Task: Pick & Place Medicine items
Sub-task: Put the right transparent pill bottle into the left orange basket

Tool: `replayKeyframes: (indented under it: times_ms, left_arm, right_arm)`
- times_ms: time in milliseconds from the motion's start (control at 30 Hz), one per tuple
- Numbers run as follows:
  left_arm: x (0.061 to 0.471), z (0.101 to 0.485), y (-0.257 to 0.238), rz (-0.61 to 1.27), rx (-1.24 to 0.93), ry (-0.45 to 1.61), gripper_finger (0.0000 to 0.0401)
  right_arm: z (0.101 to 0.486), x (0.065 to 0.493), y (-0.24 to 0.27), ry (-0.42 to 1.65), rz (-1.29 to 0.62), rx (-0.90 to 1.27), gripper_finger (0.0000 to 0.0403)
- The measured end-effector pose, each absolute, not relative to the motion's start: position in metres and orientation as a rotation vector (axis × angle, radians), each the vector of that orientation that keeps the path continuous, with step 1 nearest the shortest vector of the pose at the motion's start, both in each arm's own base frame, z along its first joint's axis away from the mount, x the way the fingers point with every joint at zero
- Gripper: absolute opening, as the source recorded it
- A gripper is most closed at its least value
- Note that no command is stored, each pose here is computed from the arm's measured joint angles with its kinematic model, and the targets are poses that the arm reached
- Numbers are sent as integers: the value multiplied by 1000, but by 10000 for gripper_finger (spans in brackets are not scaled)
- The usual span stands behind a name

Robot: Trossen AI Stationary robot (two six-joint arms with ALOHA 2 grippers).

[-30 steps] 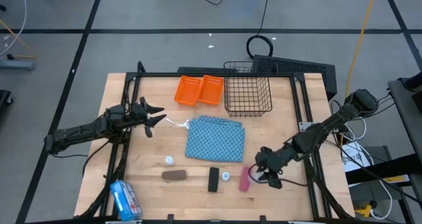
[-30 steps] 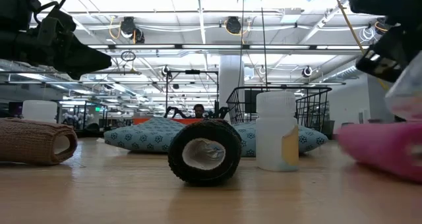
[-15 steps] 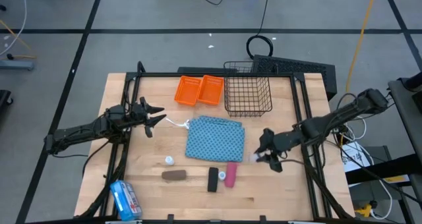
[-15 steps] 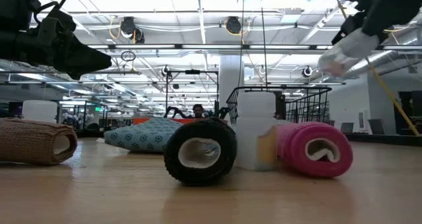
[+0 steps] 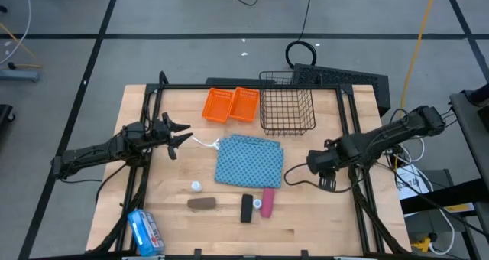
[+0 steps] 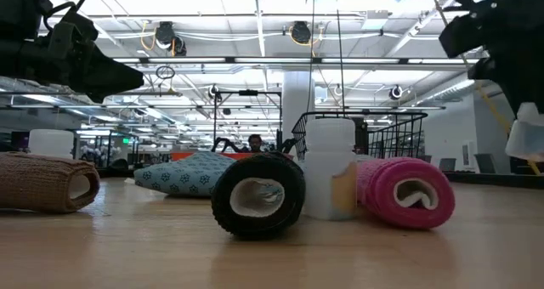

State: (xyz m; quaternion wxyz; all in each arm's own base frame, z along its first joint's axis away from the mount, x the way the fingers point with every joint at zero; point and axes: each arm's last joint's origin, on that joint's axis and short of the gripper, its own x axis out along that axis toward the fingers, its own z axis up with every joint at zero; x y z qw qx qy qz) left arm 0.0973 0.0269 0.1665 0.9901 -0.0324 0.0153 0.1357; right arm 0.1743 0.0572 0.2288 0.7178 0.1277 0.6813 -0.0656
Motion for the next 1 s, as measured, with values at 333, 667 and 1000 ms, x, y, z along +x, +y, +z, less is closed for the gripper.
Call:
replayKeyframes:
  times_ms: [333, 667, 1000]
  left_arm:
    - [97, 166, 27, 272, -65, 31, 157]
    - [97, 166, 27, 272, -65, 31, 157]
    - [97, 166, 27, 272, -65, 31, 157]
  right_arm:
    - [206, 191, 63, 1604, -130, 225, 136]
    - [196, 202, 68, 1614, -77, 245, 140]
    - [196, 205, 70, 1595, -30, 284, 147]
